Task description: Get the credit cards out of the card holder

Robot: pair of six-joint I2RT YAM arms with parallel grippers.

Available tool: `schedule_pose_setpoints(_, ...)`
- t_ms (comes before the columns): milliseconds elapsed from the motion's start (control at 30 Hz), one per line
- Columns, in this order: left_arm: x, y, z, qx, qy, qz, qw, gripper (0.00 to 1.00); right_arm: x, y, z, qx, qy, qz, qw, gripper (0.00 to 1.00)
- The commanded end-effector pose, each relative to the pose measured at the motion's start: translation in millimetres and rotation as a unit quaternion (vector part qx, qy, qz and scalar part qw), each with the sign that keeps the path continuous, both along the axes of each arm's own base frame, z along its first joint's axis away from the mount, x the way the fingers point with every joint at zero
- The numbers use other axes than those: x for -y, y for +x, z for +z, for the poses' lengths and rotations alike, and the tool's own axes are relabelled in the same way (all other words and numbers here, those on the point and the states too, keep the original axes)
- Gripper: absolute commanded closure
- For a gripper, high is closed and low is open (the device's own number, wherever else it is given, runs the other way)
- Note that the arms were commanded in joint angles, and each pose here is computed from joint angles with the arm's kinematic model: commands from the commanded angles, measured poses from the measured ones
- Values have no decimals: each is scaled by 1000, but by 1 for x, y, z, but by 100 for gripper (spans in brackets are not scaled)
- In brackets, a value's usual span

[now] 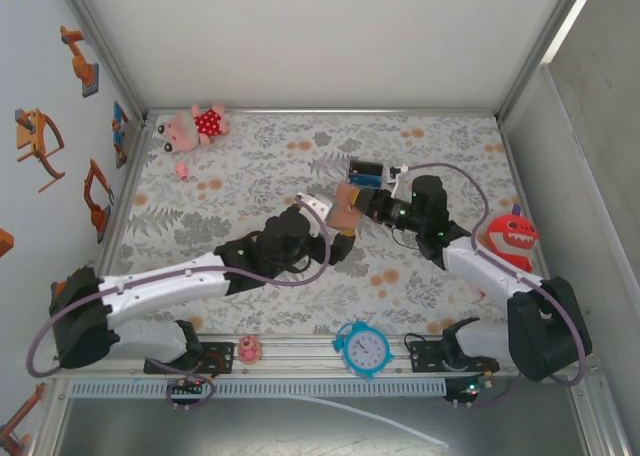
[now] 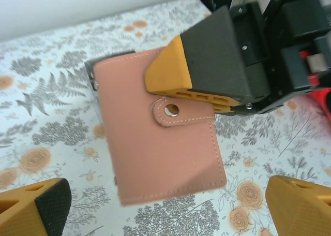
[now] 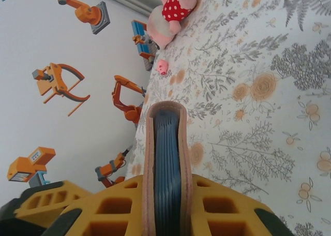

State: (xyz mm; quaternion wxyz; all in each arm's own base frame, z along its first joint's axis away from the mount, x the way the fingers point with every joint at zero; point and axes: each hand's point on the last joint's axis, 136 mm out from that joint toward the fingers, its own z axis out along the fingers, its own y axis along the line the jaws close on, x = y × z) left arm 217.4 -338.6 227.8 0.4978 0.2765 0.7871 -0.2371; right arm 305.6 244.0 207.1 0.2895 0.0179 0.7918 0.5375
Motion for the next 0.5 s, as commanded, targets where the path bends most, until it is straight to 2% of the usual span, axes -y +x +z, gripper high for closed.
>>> schedule_pose_setpoints(0,-31,4,19,25,-13,34,999,3,-9,4,24,48,-12,31,998,100)
schedule_pose_setpoints(167,-73,15,33,24,-37,80,996,3,-25,4,46,65,-2,87,994,100)
schedule_pose_setpoints(300,-89,23,38,-25,-84,60,994,3,-37,1,65,80,0,129,988,100)
schedule_pose_setpoints(467,-89,19,44,-58,-128,10,990,3,-50,-1,82,104,-15,160,981,100)
